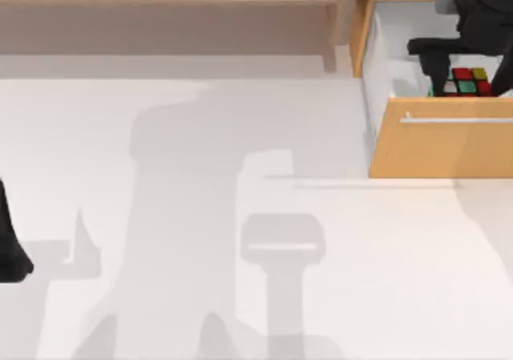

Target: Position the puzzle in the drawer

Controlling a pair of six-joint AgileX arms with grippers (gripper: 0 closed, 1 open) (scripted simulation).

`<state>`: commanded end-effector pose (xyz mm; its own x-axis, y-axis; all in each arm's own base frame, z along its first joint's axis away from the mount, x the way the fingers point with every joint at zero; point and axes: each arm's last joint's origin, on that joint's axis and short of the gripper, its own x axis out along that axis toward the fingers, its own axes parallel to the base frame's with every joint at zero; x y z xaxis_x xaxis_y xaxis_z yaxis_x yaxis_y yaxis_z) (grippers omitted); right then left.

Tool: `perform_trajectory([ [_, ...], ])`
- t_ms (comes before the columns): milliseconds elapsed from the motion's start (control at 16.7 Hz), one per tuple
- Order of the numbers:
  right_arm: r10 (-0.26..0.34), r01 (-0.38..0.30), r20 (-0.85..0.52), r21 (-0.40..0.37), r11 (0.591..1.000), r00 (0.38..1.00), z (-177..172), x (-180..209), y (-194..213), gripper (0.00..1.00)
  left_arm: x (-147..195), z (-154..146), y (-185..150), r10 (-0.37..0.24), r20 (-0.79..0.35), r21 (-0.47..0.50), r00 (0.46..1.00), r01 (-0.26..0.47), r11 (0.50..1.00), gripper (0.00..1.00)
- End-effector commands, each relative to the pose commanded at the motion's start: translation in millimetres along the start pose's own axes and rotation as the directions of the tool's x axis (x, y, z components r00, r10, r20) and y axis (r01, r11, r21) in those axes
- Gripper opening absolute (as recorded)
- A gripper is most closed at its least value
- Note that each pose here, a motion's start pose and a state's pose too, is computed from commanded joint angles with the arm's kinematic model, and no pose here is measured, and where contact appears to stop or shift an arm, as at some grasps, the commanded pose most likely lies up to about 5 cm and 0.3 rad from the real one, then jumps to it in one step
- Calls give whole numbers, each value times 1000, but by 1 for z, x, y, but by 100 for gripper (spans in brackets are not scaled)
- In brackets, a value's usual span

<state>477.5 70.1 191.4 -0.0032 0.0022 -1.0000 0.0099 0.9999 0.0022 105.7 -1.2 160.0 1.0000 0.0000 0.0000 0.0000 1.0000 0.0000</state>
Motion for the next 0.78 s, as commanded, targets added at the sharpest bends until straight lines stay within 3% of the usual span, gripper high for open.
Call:
perform_trajectory([
  [480, 0, 0, 0, 0, 1000, 1000, 0, 0, 0, 98, 0, 0, 0, 0, 0, 0, 1000, 0, 1000, 100],
  [780, 0, 0, 0, 0, 1000, 1000, 0, 0, 0, 100, 0, 0, 0, 0, 0, 0, 1000, 0, 1000, 100],
])
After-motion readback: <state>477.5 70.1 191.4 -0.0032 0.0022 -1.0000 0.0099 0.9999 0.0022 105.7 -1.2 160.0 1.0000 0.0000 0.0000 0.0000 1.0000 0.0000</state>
